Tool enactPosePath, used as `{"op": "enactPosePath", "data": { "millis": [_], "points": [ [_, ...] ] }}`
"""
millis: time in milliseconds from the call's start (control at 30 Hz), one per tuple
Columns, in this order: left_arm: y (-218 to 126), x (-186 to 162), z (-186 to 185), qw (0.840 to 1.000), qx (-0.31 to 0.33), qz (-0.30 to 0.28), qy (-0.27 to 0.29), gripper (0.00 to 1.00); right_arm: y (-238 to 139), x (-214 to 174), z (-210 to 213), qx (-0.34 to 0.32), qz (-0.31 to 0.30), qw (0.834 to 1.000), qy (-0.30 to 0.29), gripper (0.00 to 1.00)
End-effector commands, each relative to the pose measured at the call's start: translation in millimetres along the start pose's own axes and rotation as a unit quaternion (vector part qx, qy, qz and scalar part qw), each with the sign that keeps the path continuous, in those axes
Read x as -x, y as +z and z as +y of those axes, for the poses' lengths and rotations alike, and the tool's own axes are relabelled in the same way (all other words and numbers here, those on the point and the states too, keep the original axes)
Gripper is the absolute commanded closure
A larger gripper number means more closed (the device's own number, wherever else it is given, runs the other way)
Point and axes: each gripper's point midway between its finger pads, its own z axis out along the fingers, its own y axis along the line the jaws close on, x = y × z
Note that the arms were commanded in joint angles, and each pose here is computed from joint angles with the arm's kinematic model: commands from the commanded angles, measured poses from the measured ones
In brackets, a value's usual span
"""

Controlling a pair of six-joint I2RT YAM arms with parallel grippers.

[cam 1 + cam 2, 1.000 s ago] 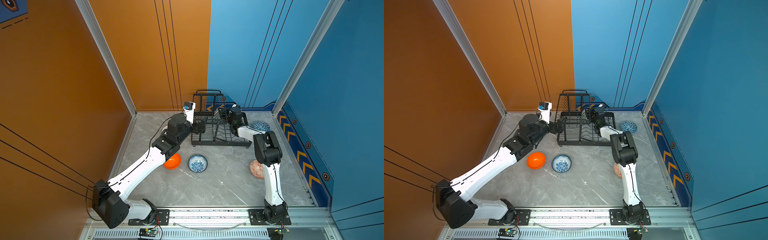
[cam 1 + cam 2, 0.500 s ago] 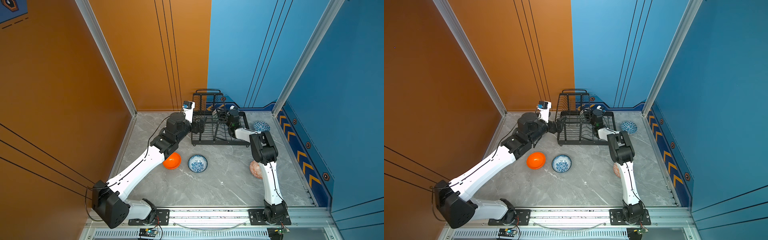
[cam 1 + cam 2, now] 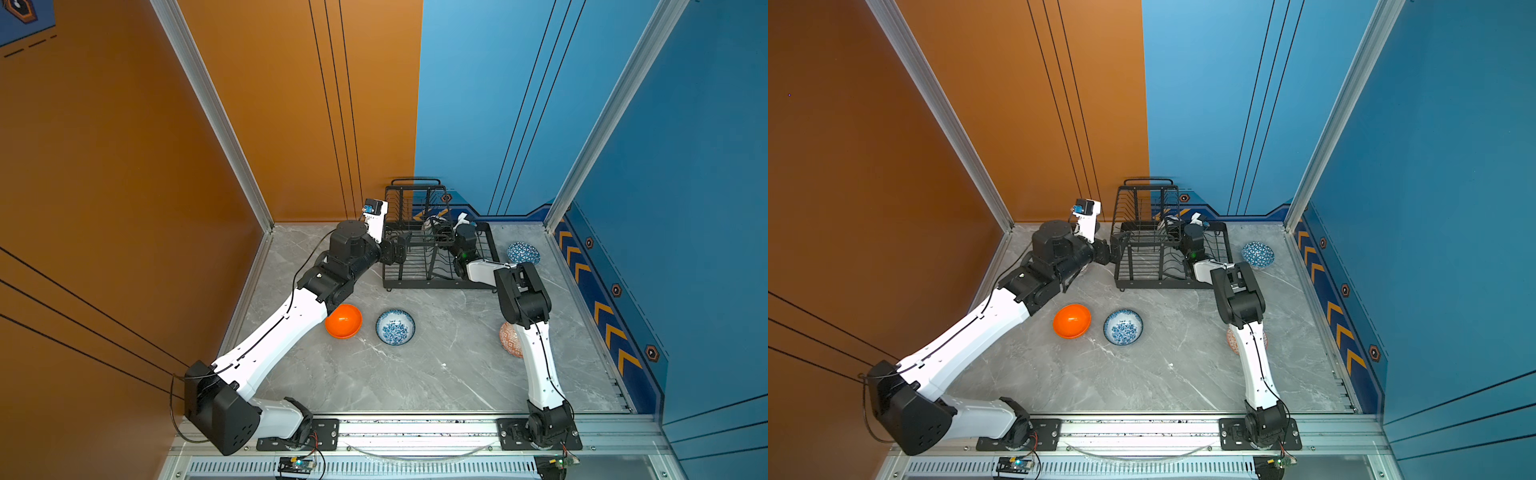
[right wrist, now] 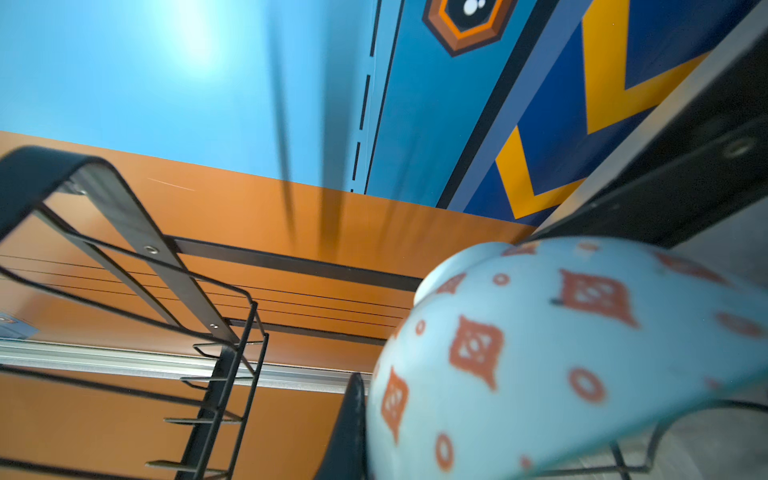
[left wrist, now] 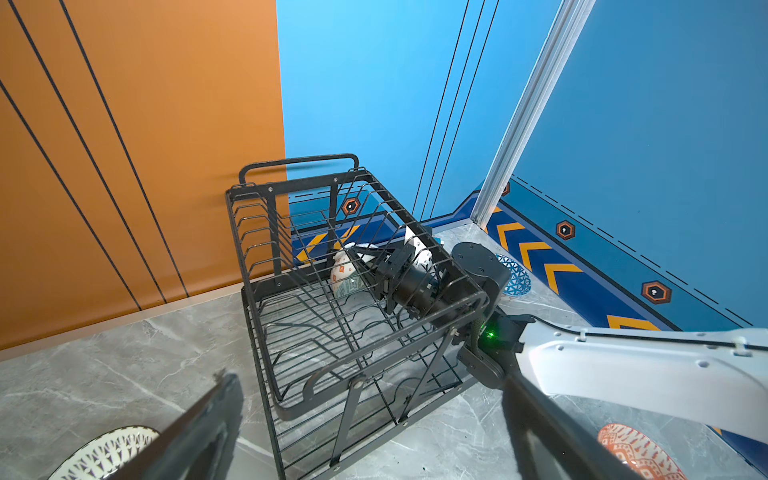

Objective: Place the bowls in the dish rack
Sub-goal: 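Lower the green-patterned bowl into the rack slots with the right gripper while left holds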

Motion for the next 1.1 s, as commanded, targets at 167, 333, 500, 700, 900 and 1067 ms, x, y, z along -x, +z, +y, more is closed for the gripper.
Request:
{"op": "enactPosePath", "data": {
  "millis": [167, 333, 500, 700, 900, 1067],
  "points": [
    [-2.9, 7.4, 3.7, 1.0, -0.009, 0.002, 0.004, 0.02, -6.2, -5.9, 10.4, 0.048, -0.015, 0.999, 0.005, 1.0],
    [-5.6, 5.3, 8.0, 1.0, -0.006, 0.006, -0.002, 0.02, -12.6, -5.9, -2.8, 0.033, -0.023, 0.999, 0.009, 1.0],
    [-6.0, 4.0, 9.2, 1.0, -0.006, 0.008, -0.003, 0.02, -17.8, -7.7, -8.9, 0.023, -0.024, 0.999, 0.011, 1.0],
    [-4.4, 3.7, 9.3, 1.0, -0.006, 0.006, -0.008, 0.02, -22.6, -7.9, -6.8, 0.012, -0.025, 1.0, 0.014, 1.0],
    [-1.7, 4.0, 8.5, 1.0, -0.007, 0.004, -0.01, 0.02, -23.0, -6.0, -14.7, -0.021, -0.027, 0.999, 0.015, 0.9],
    [0.3, 4.2, 9.1, 1.0, -0.005, 0.0, -0.01, 0.02, -22.5, -5.5, -17.1, -0.036, -0.029, 0.999, 0.021, 0.81]
  ]
}}
